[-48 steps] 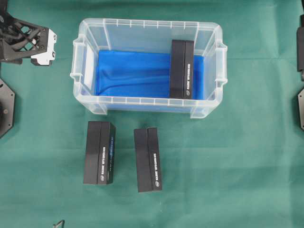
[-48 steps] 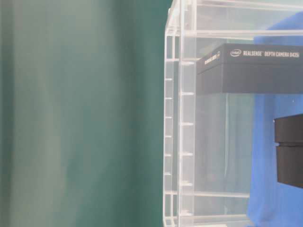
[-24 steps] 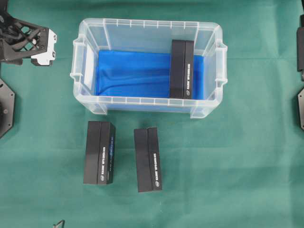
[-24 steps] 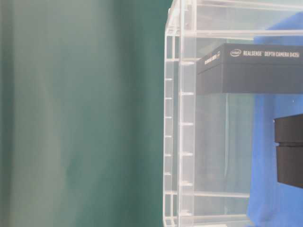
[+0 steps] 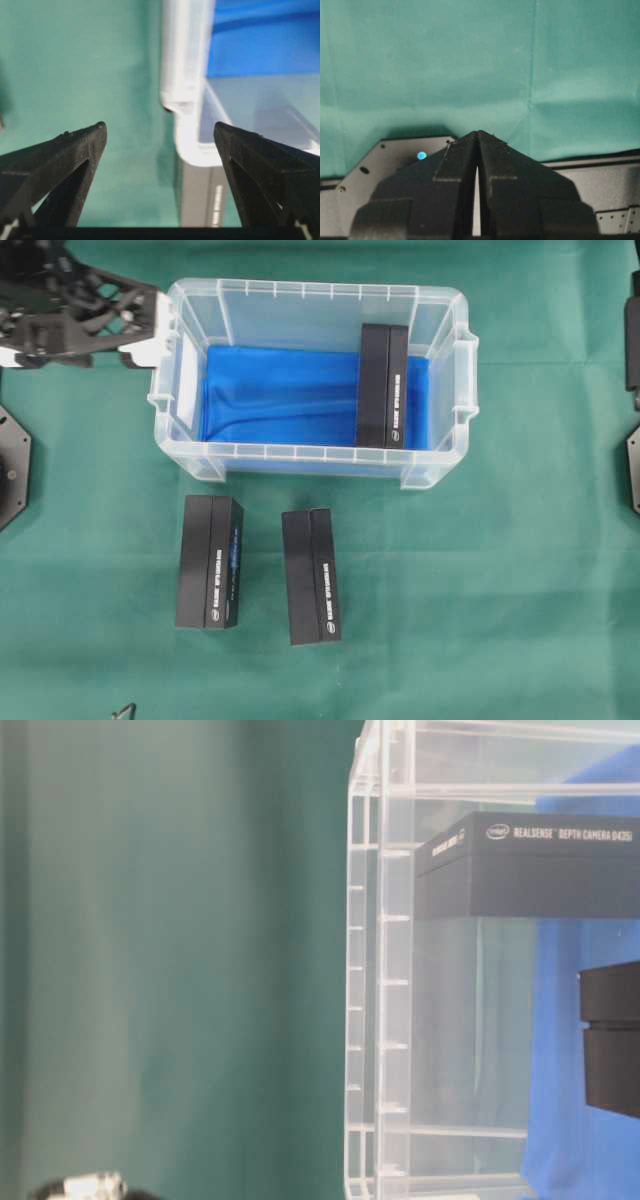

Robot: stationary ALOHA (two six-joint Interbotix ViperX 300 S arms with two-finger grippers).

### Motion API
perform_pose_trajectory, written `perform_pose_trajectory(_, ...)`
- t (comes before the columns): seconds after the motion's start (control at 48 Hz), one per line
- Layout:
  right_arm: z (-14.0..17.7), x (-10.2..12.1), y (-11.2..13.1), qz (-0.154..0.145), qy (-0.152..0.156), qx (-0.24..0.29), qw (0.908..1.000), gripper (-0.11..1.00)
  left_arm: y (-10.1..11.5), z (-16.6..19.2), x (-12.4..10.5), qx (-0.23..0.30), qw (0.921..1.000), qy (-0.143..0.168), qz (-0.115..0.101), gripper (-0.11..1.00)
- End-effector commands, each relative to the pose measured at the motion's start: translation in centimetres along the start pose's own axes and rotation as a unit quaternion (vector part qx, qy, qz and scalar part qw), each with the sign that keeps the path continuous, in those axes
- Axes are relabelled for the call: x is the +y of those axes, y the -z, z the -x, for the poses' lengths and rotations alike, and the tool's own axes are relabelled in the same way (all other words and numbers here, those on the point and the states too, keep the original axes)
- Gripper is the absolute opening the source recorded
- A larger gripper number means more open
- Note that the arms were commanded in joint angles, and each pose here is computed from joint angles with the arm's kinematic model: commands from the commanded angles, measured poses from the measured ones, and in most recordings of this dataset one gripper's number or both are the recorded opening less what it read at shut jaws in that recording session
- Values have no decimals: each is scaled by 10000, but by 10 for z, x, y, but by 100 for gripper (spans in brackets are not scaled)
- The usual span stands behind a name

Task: Take the box out of the case with the left arm.
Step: 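Swing the open left gripper over the right black box in the case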

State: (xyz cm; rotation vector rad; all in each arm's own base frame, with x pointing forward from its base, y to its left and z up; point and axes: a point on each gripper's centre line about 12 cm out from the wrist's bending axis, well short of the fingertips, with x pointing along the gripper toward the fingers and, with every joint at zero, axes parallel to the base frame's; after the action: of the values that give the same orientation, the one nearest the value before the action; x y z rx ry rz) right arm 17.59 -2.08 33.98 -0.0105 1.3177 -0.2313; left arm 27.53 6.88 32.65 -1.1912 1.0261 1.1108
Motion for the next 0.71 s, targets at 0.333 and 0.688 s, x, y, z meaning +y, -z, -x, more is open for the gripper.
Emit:
perform_pose_trajectory(0.333, 4, 0, -4, -10, -15, -175, 9998, 1, -6, 13, -81, -51, 9991, 378, -186, 88)
perform_pose_trajectory(0.688, 3, 0, -4, -1, -13, -160, 9999, 1, -8, -2, -147, -53, 9981, 512, -325, 88)
